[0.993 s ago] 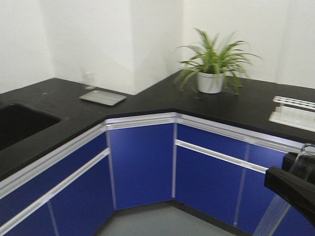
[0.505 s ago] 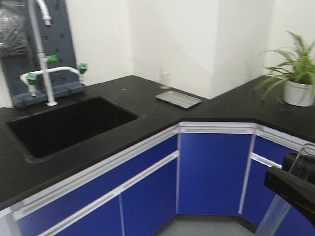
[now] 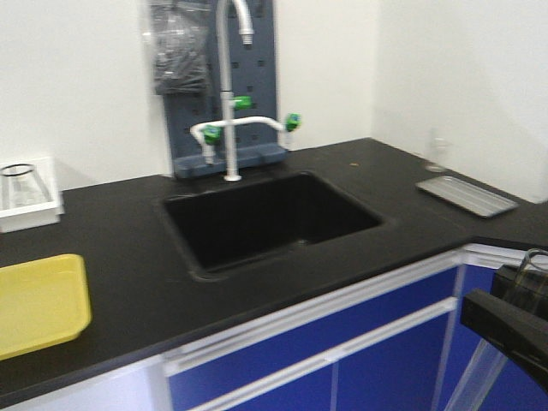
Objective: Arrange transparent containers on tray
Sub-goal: 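Drive the base past the sink to the yellow tray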
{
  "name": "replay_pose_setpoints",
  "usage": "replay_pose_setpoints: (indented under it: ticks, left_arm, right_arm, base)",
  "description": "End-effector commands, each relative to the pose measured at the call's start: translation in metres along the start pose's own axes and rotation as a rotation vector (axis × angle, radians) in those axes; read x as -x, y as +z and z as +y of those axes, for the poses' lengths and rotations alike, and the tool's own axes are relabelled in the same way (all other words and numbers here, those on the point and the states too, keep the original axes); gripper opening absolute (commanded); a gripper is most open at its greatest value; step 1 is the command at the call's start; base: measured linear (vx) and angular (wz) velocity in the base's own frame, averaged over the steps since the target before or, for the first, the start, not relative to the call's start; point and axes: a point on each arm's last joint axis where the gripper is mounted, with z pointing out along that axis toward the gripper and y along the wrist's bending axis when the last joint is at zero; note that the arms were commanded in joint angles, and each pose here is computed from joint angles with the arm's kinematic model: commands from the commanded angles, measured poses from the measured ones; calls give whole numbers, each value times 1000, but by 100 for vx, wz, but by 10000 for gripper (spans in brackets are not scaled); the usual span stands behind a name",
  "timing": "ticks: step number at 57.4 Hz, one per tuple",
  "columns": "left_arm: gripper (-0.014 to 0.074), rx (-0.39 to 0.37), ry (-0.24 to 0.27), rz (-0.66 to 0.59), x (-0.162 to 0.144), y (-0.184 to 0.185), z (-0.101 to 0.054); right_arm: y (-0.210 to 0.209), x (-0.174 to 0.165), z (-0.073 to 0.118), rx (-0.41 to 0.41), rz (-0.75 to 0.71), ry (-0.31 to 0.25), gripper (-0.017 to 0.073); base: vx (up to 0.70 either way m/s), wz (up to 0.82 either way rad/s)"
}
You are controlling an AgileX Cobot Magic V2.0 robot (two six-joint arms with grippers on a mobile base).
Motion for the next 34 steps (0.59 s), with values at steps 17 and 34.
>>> replay_pose_setpoints:
  ticks: [17,34]
  left_arm:
    - [111,-37,-16,-119,20,-3,-4]
    - [111,-37,-16,-119,20,-3,-4]
  right_arm:
    - [-3,14,-5,-50,-84,1,82]
    - [-3,14,-5,-50,-84,1,82]
  base:
    - [17,64]
    - [18,61]
